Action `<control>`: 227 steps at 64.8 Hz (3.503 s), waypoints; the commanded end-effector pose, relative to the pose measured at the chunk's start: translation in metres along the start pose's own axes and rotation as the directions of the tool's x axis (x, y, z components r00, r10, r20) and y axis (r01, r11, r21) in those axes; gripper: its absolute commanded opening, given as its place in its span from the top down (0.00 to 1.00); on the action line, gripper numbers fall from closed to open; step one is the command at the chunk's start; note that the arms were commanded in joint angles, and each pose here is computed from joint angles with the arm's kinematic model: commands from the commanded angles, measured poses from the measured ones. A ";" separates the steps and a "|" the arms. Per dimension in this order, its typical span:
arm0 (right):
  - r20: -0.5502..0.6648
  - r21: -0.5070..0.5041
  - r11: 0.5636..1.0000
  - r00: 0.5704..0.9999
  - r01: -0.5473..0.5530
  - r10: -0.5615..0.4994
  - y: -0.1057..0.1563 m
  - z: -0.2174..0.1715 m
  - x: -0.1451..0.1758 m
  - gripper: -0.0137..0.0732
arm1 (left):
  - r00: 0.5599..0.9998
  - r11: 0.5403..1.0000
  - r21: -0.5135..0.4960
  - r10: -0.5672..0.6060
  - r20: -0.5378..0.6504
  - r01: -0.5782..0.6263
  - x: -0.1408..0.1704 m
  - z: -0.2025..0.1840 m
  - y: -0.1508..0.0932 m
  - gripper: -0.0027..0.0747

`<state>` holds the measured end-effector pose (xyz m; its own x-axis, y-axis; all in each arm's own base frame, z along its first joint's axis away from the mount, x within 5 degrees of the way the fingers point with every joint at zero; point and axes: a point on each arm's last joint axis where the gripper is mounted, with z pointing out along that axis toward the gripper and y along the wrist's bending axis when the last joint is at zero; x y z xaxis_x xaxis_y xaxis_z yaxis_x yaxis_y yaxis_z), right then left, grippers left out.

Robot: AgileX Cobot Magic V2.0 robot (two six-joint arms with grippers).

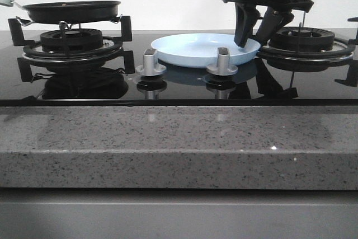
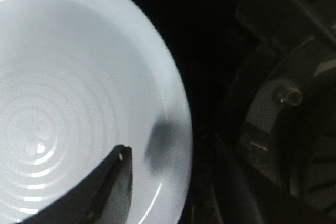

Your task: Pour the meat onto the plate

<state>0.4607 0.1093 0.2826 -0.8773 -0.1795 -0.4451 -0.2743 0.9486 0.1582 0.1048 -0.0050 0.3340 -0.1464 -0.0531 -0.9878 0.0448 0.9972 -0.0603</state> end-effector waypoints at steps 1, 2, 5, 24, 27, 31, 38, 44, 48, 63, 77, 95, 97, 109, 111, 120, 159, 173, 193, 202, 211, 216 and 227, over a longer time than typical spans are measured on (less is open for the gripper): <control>0.112 0.001 1.000 0.993 0.027 -0.027 0.007 -0.033 -0.011 0.41 | 0.994 1.000 -0.001 -0.004 0.107 0.004 -0.018 -0.002 0.000 0.17; 0.113 0.001 1.000 0.993 0.027 -0.027 0.007 -0.033 -0.011 0.41 | 0.994 1.000 -0.001 -0.004 0.107 0.004 -0.018 -0.002 0.000 0.17; 0.116 0.001 1.000 0.993 0.027 -0.027 0.007 -0.033 -0.011 0.41 | 0.994 1.000 -0.001 -0.004 0.107 0.004 -0.018 -0.002 0.000 0.17; 0.100 -0.004 1.000 0.995 0.026 -0.025 0.007 -0.033 -0.010 0.71 | 0.994 1.000 -0.001 -0.004 0.107 0.004 -0.018 -0.002 0.000 0.17; 0.095 -0.006 1.000 0.995 0.025 -0.024 0.007 -0.033 -0.009 0.76 | 0.994 1.000 -0.001 -0.004 0.107 0.004 -0.018 -0.002 0.000 0.17; 0.086 -0.009 1.000 0.996 0.025 -0.024 0.008 -0.033 -0.008 0.83 | 0.994 1.000 -0.001 -0.004 0.107 0.004 -0.018 -0.002 0.000 0.17; 0.071 -0.016 1.000 0.997 0.023 -0.022 0.008 -0.033 -0.007 0.91 | 0.994 1.000 -0.001 -0.004 0.107 0.004 -0.018 -0.002 0.000 0.17; 0.066 -0.017 1.000 0.998 0.024 -0.023 0.008 -0.034 -0.007 0.92 | 0.994 1.000 -0.001 -0.004 0.107 0.004 -0.018 -0.002 0.000 0.17; 0.067 -0.018 0.999 0.997 0.026 -0.025 0.009 -0.038 -0.008 0.92 | 0.994 1.000 -0.001 -0.004 0.107 0.004 -0.018 -0.002 0.000 0.17; 0.100 -0.055 0.998 0.995 0.032 -0.026 0.019 -0.074 -0.018 0.92 | 0.994 1.000 -0.001 -0.004 0.107 0.004 -0.018 -0.002 0.000 0.17; 0.110 -0.066 0.997 0.993 0.043 -0.035 0.026 -0.106 -0.015 0.92 | 0.994 1.000 -0.001 -0.004 0.107 0.004 -0.018 -0.002 0.000 0.17; 0.131 -0.103 0.993 0.991 0.051 -0.037 0.039 -0.142 0.005 0.92 | 0.994 1.000 -0.001 -0.004 0.107 0.004 -0.018 -0.002 0.000 0.17; 0.121 -0.106 0.993 0.992 0.052 -0.039 0.042 -0.140 0.010 0.92 | 0.994 1.000 -0.001 -0.004 0.107 0.004 -0.018 -0.002 0.000 0.17; 0.212 -0.117 0.989 0.975 0.091 -0.065 0.065 -0.138 0.042 0.92 | 0.994 1.000 -0.001 -0.004 0.107 0.004 -0.018 -0.002 0.000 0.17; 0.228 -0.119 0.988 0.971 0.095 -0.066 0.068 -0.139 0.048 0.92 | 0.994 1.000 -0.001 -0.004 0.107 0.004 -0.018 -0.002 0.000 0.17; 0.237 -0.148 0.986 0.971 0.081 -0.044 0.077 -0.123 0.073 0.92 | 0.994 1.000 -0.001 -0.004 0.107 0.004 -0.018 -0.002 0.000 0.17; 0.265 -0.155 0.988 0.964 0.026 0.016 0.073 -0.095 0.092 0.92 | 0.994 1.000 -0.001 -0.004 0.107 0.004 -0.018 -0.002 0.000 0.17; 0.265 -0.155 0.988 0.964 0.026 0.016 0.073 -0.095 0.092 0.92 | 0.991 0.997 0.023 -0.080 0.107 0.078 -0.018 -0.002 -0.002 0.17; 0.264 -0.156 0.987 0.964 0.026 0.016 0.073 -0.095 0.092 0.92 | 0.904 0.900 0.131 -0.393 -0.168 0.416 -0.022 0.022 -0.018 0.17; 0.264 -0.156 0.987 0.964 0.026 0.016 0.073 -0.095 0.092 0.92 | 0.875 0.891 0.104 -0.404 -0.267 0.442 -0.030 0.054 -0.019 0.17; 0.264 -0.156 0.987 0.964 0.026 0.016 0.073 -0.095 0.092 0.92 | 0.859 0.890 0.079 -0.406 -0.314 0.449 -0.040 0.090 -0.019 0.17; 0.264 -0.156 0.987 0.964 0.026 0.016 0.073 -0.095 0.092 0.92 | 0.853 0.890 0.073 -0.405 -0.328 0.451 -0.051 0.109 -0.018 0.17; 0.264 -0.156 0.987 0.964 0.026 0.016 0.073 -0.095 0.092 0.92 | 0.794 0.848 0.031 -0.482 -0.371 0.529 -0.074 0.152 -0.002 0.17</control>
<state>0.3272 0.1377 0.3074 -0.8138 -0.1357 -0.5650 -0.3361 0.9031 0.2672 0.2486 -0.0187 0.3618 -0.5615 -0.4289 -0.7076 -0.0069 0.8575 -0.5144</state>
